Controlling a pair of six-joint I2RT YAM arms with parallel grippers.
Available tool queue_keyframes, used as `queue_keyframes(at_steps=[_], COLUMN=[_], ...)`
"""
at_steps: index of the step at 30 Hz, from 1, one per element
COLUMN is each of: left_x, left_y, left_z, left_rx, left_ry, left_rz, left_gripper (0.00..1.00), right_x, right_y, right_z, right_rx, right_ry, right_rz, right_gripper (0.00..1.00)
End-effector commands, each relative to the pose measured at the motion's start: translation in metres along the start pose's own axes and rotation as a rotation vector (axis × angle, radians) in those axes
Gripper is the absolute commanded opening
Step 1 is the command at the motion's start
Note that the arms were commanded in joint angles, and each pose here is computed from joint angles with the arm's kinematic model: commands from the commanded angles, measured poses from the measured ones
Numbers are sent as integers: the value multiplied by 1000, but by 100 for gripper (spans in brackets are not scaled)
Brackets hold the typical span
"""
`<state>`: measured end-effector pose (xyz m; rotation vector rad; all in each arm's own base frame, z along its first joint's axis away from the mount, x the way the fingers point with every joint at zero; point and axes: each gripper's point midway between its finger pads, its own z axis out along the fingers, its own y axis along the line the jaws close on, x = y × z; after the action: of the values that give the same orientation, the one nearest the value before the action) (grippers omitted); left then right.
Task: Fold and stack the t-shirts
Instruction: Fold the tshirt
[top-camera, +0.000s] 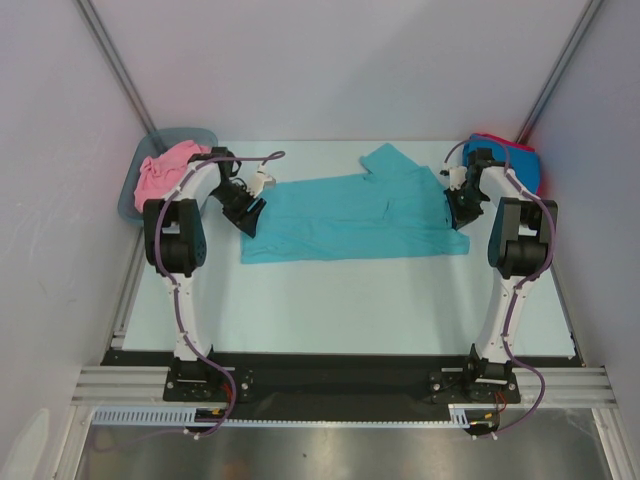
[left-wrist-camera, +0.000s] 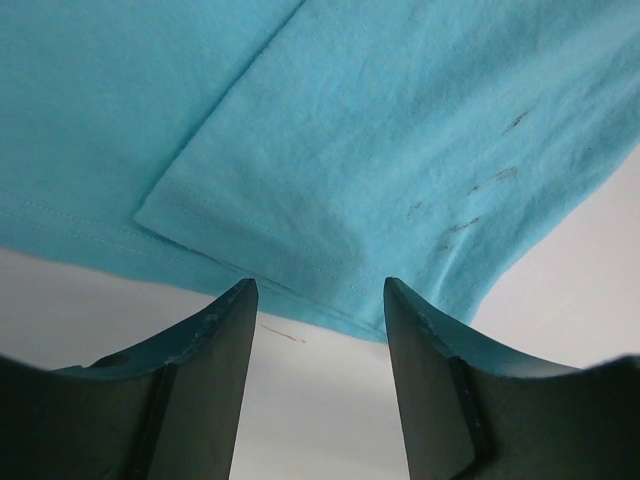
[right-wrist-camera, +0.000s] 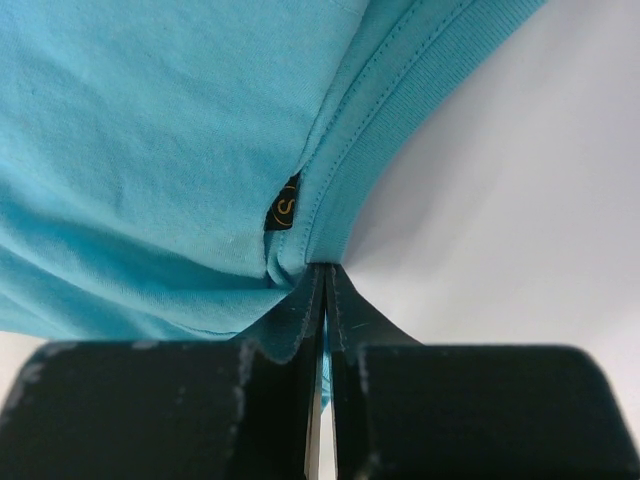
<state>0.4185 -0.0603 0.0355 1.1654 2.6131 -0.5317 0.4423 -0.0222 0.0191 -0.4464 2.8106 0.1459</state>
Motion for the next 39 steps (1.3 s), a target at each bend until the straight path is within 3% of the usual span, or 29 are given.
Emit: queue_keyframes(at_steps=[1,21,24,25,27,28,39], left_x=[-9,11,11,10,10,11,7], left_y=[0,8,6,6,6,6,8], left_z=[-2,2,2,1,2,2,-1], left_rx=[8,0,5,6,8,6,-9], left_ry=[-38,-6,-6,-11,-9,-8,-20], left_rz=[-1,-69,-69,-69,-70,-73,-75], left_gripper=[59,56,47,32,17,5,0], right_x=[-4,-2,-2,-2,0,0,0], right_y=[15,17,18,18,19,19,20], right_z=[1,2,1,2,2,2,1], right_rx=[-35,-42,-43,-45,-47,-46,-44], right_ry=[-16,-17,-19,-18,-14,-17,-21], right_rz=[-24,-27,-27,-27,-26,-27,-29], right_gripper=[5,5,5,5,5,5,5])
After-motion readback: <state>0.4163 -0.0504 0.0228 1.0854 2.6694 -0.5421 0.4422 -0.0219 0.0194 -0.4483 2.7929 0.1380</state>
